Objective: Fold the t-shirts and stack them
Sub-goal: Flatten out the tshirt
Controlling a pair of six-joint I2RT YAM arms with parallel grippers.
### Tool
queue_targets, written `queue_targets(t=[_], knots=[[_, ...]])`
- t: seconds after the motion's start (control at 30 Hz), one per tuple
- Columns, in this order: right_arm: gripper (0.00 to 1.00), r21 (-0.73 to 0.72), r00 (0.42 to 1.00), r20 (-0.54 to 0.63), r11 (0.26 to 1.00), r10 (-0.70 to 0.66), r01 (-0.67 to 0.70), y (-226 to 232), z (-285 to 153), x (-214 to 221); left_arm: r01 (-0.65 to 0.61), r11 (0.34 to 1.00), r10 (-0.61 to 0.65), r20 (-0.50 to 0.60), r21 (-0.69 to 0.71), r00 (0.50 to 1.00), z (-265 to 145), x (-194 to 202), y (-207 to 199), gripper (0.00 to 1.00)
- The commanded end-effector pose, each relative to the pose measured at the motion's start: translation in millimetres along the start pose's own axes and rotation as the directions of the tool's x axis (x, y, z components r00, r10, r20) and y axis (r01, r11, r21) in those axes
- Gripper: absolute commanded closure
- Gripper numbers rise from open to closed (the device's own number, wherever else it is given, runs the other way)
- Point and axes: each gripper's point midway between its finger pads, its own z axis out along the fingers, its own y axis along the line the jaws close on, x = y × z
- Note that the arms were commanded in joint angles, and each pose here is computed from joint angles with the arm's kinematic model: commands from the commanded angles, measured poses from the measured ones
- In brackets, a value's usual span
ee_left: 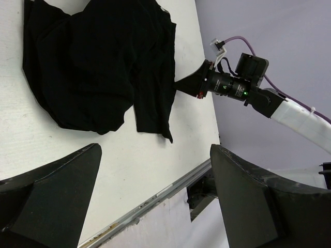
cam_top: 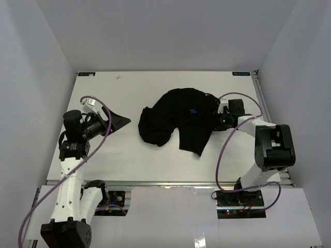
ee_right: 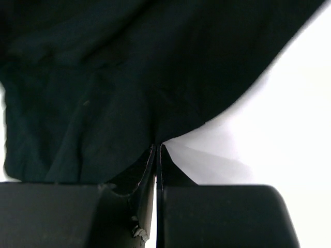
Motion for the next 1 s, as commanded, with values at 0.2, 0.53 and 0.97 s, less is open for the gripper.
queue_targets(t=[0.2, 0.53, 0.97], knots=[[0.94, -0.182, 0.98, 0.134, 0.968, -0.148, 0.171, 41.8, -62.7, -34.0, 0.019, 0.999, -0.019, 0.001, 0.027, 1.0, -7.3, 11.4, -5.2, 0.02], [0.94, -0.113, 0.944, 0.27, 0.967, -0.19, 0.227, 27.2, -109.0, -70.9, 0.079, 0.995, -0.078, -0.016, 0.054, 0.997, -1.4, 23.4, -0.3, 0.02], [0.94, 0.012, 0.898, 0.388, 0.975, -0.209, 0.221, -9.0, -151.0, -120.5, 0.112, 0.991, -0.123, -0.18, -0.072, 0.976, 48.1, 76.0, 13.9, 0.02]])
